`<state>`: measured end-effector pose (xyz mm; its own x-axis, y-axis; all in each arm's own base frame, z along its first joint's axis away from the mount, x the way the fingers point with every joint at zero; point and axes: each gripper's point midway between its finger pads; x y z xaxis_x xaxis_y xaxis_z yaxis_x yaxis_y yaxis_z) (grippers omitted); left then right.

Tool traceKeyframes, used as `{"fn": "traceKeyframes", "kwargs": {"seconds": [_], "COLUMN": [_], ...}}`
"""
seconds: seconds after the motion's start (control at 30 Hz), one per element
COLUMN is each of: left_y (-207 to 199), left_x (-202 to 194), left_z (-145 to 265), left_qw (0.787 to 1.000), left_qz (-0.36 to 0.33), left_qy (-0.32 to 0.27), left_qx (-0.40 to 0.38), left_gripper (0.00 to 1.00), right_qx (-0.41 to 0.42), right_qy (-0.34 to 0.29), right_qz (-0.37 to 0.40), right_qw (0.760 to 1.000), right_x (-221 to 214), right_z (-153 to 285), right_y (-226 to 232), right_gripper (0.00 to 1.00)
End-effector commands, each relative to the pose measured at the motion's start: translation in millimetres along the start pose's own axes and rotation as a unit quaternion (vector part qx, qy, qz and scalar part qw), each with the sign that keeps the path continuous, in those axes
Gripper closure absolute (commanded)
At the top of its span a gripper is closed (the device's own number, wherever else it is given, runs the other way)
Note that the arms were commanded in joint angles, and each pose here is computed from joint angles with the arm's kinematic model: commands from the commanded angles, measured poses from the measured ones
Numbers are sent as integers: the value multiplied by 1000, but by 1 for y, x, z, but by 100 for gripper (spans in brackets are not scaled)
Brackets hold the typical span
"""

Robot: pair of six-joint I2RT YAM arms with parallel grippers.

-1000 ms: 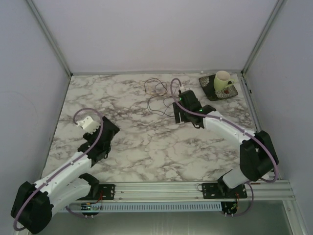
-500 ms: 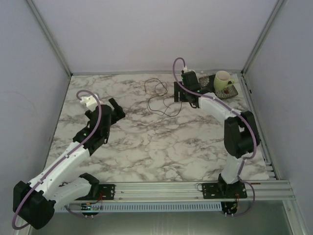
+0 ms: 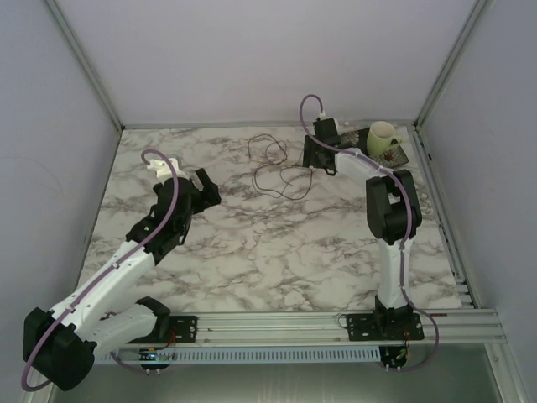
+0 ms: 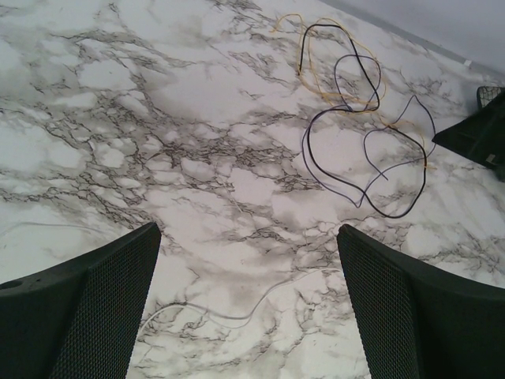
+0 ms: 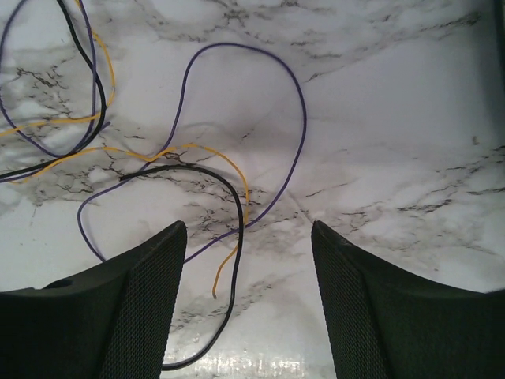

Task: Zip-tie the wires
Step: Pick up the cable at the center of the board.

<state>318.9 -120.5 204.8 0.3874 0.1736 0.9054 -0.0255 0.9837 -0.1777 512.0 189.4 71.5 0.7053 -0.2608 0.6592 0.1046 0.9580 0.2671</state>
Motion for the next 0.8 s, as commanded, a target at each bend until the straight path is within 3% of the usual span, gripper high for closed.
{"fn": "traceKeyframes", "kwargs": {"seconds": [0.0, 0.77], "left_y": [-3, -3], "left_x": [10, -1], "left_z": [0, -6], "left_qw": [1000, 1000], "left_qz": [-4, -10], "left_qy": [-10, 3], "left_qx": [-7, -4], "left_gripper": [5, 6], "right_qx": [21, 7], "right_qy": [3, 85], "right_qz": [-14, -4], "right_qw": [1000, 996], "right_x": [6, -50], "right_z": [-7, -4], "right_y": [12, 4], "right_gripper": [38, 69]}}
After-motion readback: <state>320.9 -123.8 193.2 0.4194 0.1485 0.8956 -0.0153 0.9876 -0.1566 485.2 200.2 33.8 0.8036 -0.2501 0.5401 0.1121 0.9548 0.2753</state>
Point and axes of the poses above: each gripper's point midway between its finger pads, its own z axis back along the fingers, its own y axis along the line the jaws close on, x = y × z, and after that the axes turned 12 degrees about -z, right-handed
